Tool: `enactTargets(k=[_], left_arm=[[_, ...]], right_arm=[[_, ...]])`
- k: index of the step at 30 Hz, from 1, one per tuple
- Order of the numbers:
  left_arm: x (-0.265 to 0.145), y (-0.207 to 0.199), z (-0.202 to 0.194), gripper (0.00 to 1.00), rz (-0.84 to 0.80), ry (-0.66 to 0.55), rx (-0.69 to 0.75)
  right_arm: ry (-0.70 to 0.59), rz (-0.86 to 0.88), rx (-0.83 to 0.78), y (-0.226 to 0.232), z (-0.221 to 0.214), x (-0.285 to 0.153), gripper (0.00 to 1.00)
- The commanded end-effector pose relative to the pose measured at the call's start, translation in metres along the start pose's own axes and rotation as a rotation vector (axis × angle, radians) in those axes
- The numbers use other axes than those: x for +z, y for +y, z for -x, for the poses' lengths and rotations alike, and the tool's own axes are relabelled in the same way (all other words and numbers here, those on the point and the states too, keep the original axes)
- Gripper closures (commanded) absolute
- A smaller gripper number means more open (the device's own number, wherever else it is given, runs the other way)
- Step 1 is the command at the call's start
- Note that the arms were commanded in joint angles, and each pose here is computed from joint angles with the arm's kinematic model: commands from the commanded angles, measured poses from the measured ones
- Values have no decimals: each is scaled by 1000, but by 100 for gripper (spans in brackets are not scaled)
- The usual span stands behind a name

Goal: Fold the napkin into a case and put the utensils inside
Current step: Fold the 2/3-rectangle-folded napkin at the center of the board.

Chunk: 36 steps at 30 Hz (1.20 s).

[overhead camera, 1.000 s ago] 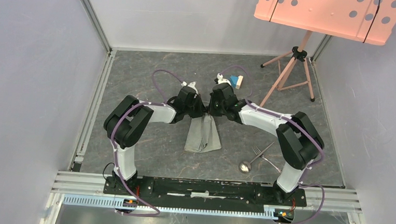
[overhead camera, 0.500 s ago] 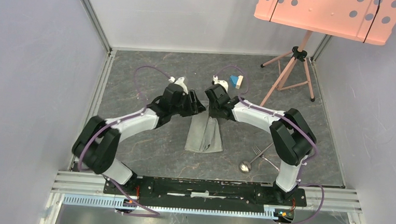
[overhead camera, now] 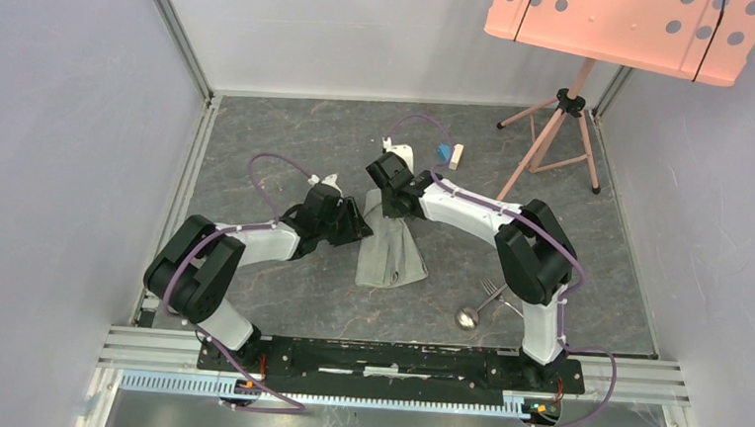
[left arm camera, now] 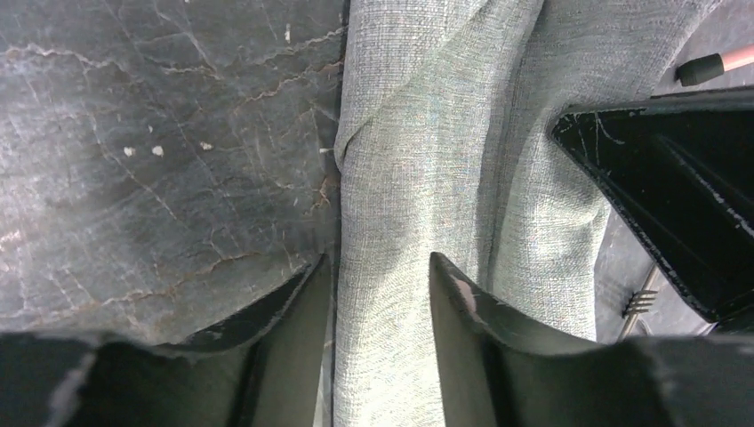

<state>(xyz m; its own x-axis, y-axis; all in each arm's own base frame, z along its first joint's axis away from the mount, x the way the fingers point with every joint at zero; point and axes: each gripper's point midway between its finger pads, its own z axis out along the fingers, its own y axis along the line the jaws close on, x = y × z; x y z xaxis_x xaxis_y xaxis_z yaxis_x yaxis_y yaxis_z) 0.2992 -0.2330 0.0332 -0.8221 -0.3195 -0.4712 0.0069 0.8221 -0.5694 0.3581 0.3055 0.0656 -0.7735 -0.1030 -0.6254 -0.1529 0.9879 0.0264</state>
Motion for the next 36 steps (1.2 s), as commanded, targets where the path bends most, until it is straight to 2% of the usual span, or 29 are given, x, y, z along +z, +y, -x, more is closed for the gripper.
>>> enactTargets(k=[1,5,14,21,26,32,33,36], left_arm=[[8,-10,-1,53,-66,-35,-56],[14,-17,-11,64,-107,-34,-101],[24,-14,-21,78,-128,-70,-150],[21,-6,-20,81,-124,-116,-175],[18,-4,-21,82,-132,-134,-188],[12,-1,-20,83,-129,-153,-201],[11,-1,-20,82,-128,-153,-204],[3,-1,-26,71,-122,-116,-209]], right_arm=[[-11,-59,-21,2,12,-5,100],[-9,-69,-22,10,12,-6,100],[34,-4,53,36,-2,5,99],[66,92,200,62,-11,14,100],[44,101,300,66,-9,17,100],[74,98,415,65,-28,26,99],[66,107,422,66,-27,27,98],[44,136,390,68,-21,26,92]])
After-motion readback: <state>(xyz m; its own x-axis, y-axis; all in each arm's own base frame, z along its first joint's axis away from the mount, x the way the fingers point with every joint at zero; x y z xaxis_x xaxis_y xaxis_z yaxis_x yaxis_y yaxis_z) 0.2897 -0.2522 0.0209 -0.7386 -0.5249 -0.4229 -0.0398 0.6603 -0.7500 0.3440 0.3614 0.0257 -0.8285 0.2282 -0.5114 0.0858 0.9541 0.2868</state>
